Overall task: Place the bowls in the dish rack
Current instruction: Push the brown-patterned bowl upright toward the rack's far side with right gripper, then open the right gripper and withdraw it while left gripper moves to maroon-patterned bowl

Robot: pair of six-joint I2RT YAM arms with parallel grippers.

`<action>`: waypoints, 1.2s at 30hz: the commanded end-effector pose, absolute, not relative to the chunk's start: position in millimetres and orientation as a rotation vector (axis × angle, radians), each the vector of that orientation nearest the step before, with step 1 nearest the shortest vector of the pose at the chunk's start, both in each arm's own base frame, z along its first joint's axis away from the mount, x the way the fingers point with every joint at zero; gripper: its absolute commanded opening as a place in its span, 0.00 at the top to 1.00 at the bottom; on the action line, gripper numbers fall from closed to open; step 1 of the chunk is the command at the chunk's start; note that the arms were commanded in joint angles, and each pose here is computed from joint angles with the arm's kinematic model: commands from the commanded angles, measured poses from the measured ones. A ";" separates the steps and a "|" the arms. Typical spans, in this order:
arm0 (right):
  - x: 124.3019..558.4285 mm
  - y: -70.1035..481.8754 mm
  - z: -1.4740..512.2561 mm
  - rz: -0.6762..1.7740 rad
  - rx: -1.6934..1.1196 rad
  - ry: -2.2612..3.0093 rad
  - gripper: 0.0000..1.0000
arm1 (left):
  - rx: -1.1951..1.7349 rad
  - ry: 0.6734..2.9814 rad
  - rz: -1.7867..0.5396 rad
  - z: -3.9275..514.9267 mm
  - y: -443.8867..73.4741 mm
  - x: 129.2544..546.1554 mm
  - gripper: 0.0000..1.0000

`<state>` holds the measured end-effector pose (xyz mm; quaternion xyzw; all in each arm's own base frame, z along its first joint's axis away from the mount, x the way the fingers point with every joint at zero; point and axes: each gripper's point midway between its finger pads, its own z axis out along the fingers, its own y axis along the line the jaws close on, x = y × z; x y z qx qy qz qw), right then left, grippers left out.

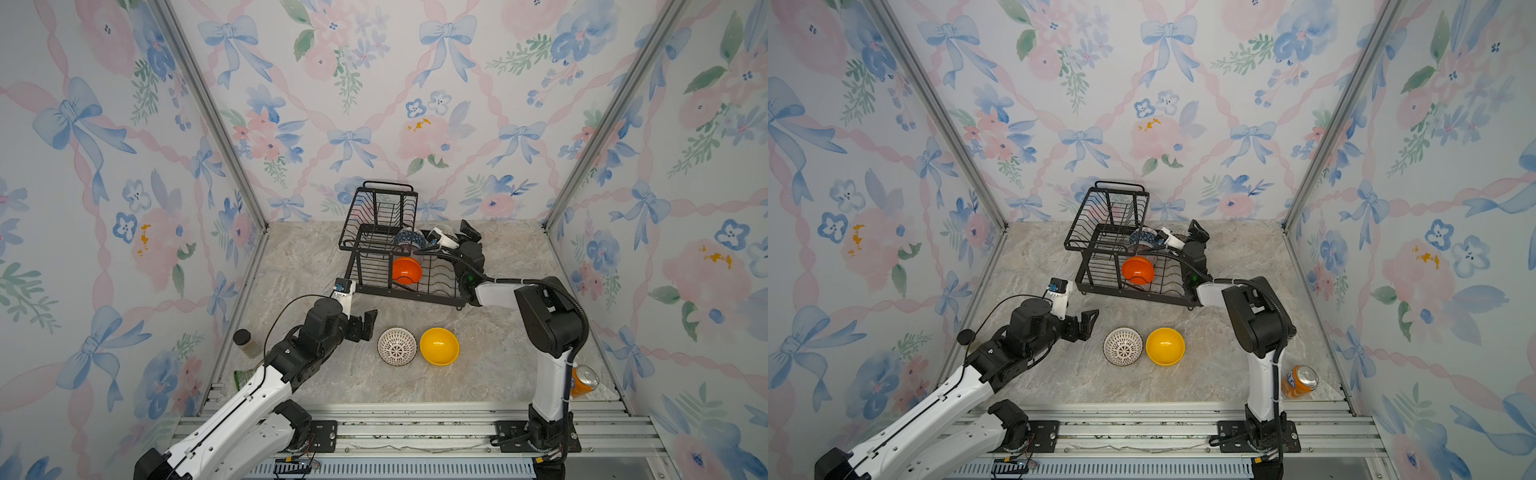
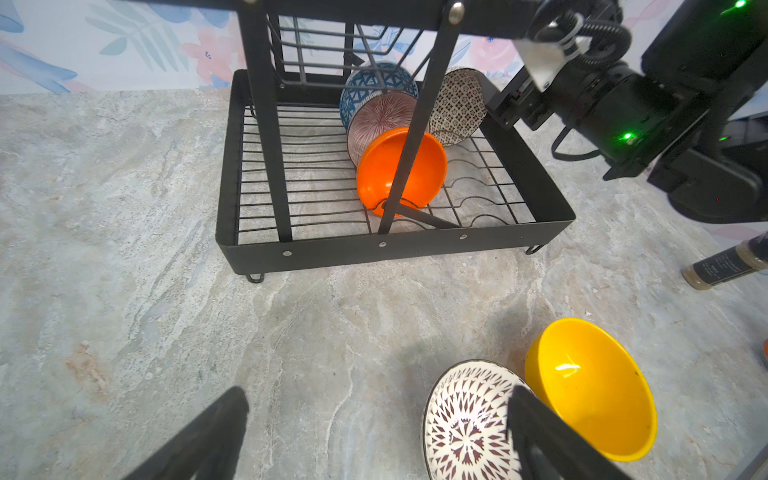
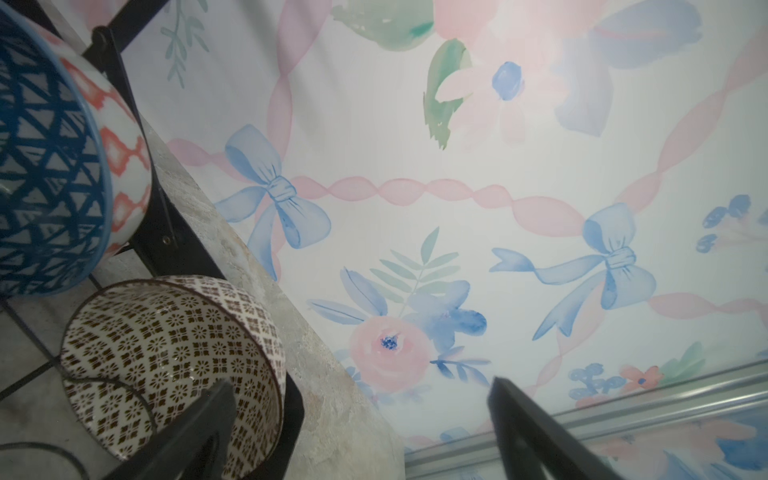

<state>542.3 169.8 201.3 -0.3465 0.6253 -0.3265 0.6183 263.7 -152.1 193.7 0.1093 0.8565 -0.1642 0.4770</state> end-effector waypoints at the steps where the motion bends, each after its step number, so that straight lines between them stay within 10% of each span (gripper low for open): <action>1: 519.7 170.8 226.1 -0.625 -0.654 1.501 0.03 | 0.240 2.150 -0.404 173.4 -149.5 261.2 0.02; 21: 408.3 221.4 233.8 0.190 -0.535 1.897 0.03 | 0.153 2.277 -0.464 128.6 -149.5 246.3 0.02; 36: 403.5 204.6 227.4 0.370 -0.424 1.955 0.03 | 0.159 2.327 -0.557 89.2 -174.5 241.5 0.02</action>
